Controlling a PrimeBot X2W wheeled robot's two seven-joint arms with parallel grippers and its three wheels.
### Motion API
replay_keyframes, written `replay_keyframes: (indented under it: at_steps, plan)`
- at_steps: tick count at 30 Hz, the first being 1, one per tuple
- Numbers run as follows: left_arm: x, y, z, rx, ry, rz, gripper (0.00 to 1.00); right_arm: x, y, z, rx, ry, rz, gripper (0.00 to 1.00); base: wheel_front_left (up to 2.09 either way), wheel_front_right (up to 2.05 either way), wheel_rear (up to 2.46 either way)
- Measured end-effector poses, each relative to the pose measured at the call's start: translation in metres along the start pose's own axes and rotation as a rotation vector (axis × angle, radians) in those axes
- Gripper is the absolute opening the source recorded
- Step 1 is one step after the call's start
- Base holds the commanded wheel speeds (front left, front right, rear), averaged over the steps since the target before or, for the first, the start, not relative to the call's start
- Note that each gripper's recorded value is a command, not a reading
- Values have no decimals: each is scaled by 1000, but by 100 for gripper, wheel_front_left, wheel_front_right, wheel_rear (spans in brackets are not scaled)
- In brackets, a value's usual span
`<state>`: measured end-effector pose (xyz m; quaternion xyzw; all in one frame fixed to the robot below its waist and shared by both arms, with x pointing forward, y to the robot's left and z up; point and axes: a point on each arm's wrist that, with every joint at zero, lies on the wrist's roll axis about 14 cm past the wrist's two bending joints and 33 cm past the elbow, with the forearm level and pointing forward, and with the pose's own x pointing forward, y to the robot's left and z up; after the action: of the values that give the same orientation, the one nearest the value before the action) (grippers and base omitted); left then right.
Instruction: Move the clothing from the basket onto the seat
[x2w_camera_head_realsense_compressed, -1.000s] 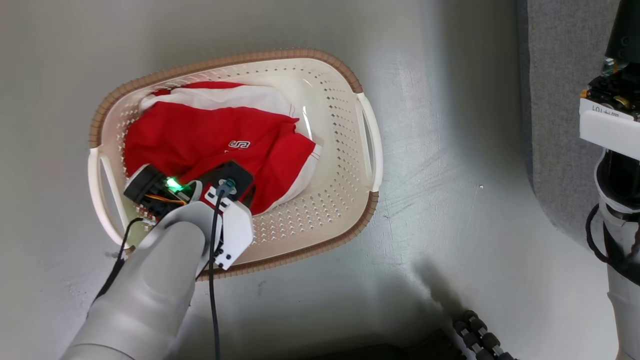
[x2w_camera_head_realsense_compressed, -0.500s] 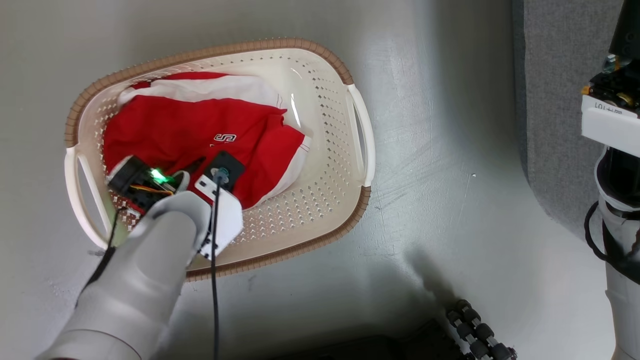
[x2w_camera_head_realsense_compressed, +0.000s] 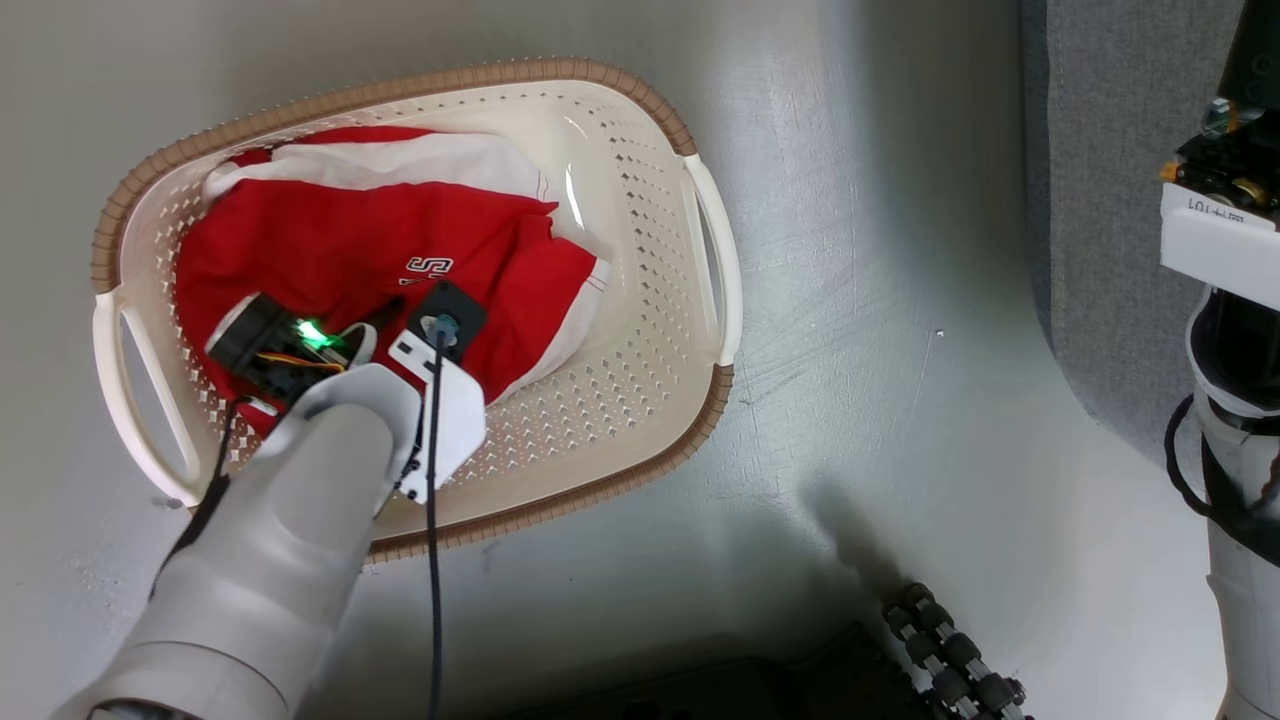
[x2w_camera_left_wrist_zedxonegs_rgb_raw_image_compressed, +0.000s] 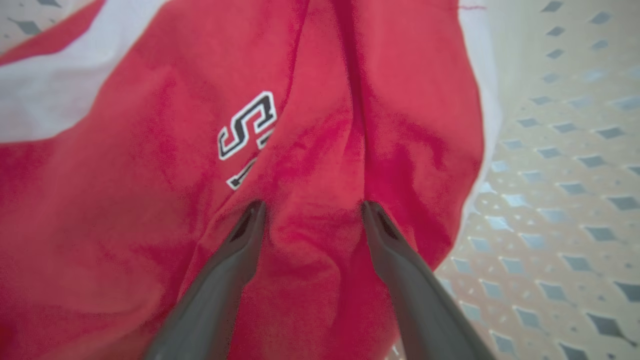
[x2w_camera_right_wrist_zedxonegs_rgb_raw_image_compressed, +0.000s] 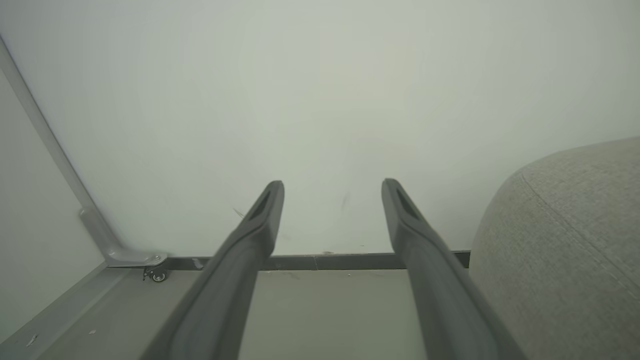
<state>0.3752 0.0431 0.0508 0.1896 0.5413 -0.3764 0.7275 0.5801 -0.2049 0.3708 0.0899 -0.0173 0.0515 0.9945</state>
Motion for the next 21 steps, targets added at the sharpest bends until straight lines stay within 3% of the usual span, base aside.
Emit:
replay_keyframes:
  at_steps: [8,14,18,19,21]
  plan:
    - [6,14,-4,-6,4,15,100,2,-2,-2,-5,-2,-1,100,0,0,0]
    - [10,-5,16,-18,-26,13,100,2,-5,-3,-9,-2,-10,100,0,0,0]
    - [9,1,10,-20,-15,25,100,2,-4,-5,-7,1,-7,100,0,0,0]
    - [9,4,7,-18,-10,30,95,2,-4,-6,-6,2,-7,100,0,0,0]
    - [9,6,7,-18,-19,30,33,2,-3,-6,-5,3,-5,100,0,0,0]
